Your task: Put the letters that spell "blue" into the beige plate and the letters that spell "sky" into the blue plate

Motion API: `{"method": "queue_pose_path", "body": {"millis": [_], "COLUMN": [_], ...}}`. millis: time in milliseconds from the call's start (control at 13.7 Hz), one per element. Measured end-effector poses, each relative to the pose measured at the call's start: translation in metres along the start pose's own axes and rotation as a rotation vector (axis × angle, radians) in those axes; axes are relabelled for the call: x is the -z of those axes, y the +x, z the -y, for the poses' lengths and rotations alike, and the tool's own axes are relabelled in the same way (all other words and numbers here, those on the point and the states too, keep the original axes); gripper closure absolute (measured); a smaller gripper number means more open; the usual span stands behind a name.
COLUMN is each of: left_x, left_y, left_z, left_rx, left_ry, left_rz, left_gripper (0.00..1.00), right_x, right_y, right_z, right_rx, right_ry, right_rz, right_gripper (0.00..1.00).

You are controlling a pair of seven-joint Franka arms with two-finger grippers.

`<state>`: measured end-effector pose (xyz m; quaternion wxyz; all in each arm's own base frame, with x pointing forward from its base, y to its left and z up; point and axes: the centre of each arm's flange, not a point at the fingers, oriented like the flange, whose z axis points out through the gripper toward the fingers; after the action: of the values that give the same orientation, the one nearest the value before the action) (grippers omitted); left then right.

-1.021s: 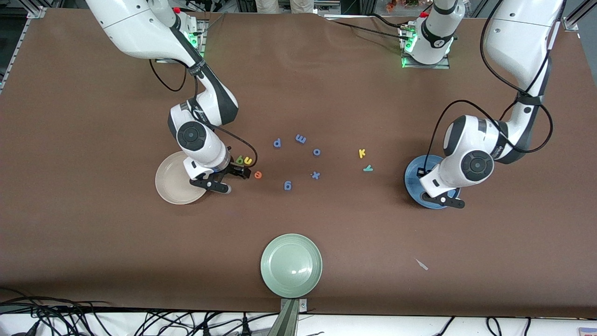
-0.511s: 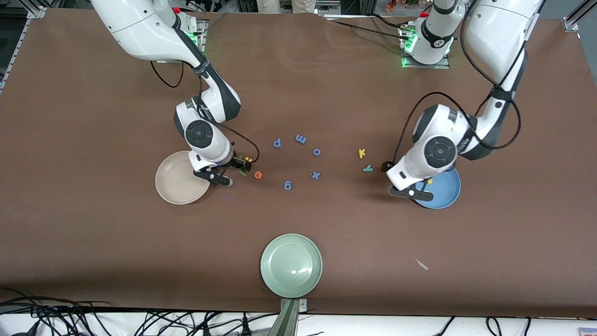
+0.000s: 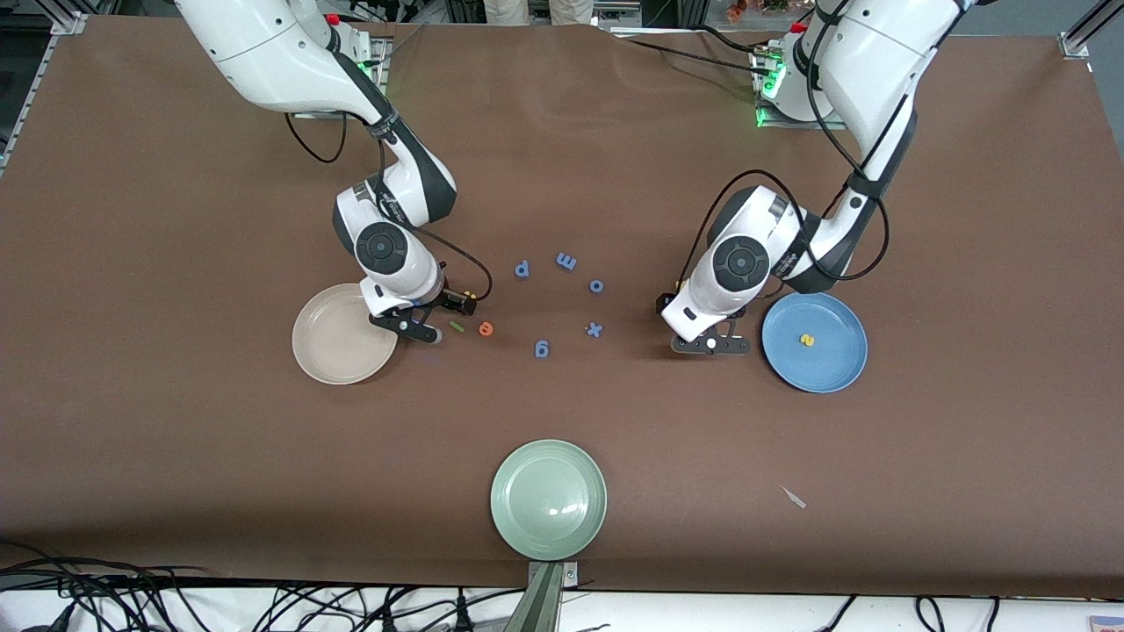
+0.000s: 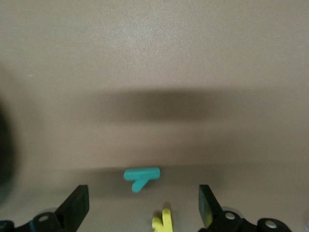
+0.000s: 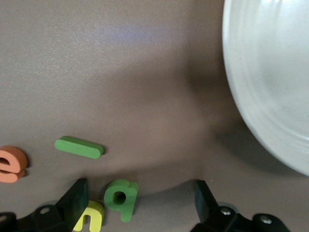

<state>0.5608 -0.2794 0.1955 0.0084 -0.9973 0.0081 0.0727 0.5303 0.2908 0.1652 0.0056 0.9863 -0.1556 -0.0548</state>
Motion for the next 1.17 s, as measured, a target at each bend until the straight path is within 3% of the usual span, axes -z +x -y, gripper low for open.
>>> {"method": "queue_pose_path", "body": {"millis": [219, 365, 438, 729, 802, 875, 1167], "left_x": [-0.009, -0.012, -0.014, -0.022, -0.024, -0.026, -0.022], "left_y": [0.007, 0.008, 0.007, 0.008, 0.008, 0.008, 0.009], "left_z": [0.008, 0.011, 0.011, 0.010, 0.010, 0.010, 0.010], "left_rx": [0.017, 0.021, 0.021, 0.021, 0.021, 0.021, 0.021], "left_ry": [-0.013, -0.013, -0.012, -0.021, -0.022, -0.022, -0.025], "left_rz": [-0.011, -0.007, -0.004, -0.010, -0.009, -0.007, -0.015], "left_gripper": [0.03, 0.22, 0.26, 0.28, 0.28, 0.34, 0.77], "right_x": [0.000, 0.000, 0.001, 0.002, 0.002, 0.003, 0.005], "right_y": [0.000, 0.000, 0.000, 0.000, 0.000, 0.000, 0.000], "right_z": [0.000, 0.000, 0.000, 0.000, 0.000, 0.001, 0.001], "right_rx": [0.000, 0.000, 0.000, 0.001, 0.001, 0.001, 0.002], "right_ry": [-0.001, 0.000, 0.000, 0.001, 0.002, 0.003, 0.006], "right_rz": [0.000, 0.000, -0.001, -0.003, -0.003, -0.005, -0.008], "right_gripper": [0.02, 0.02, 0.02, 0.05, 0.11, 0.14, 0.23]}}
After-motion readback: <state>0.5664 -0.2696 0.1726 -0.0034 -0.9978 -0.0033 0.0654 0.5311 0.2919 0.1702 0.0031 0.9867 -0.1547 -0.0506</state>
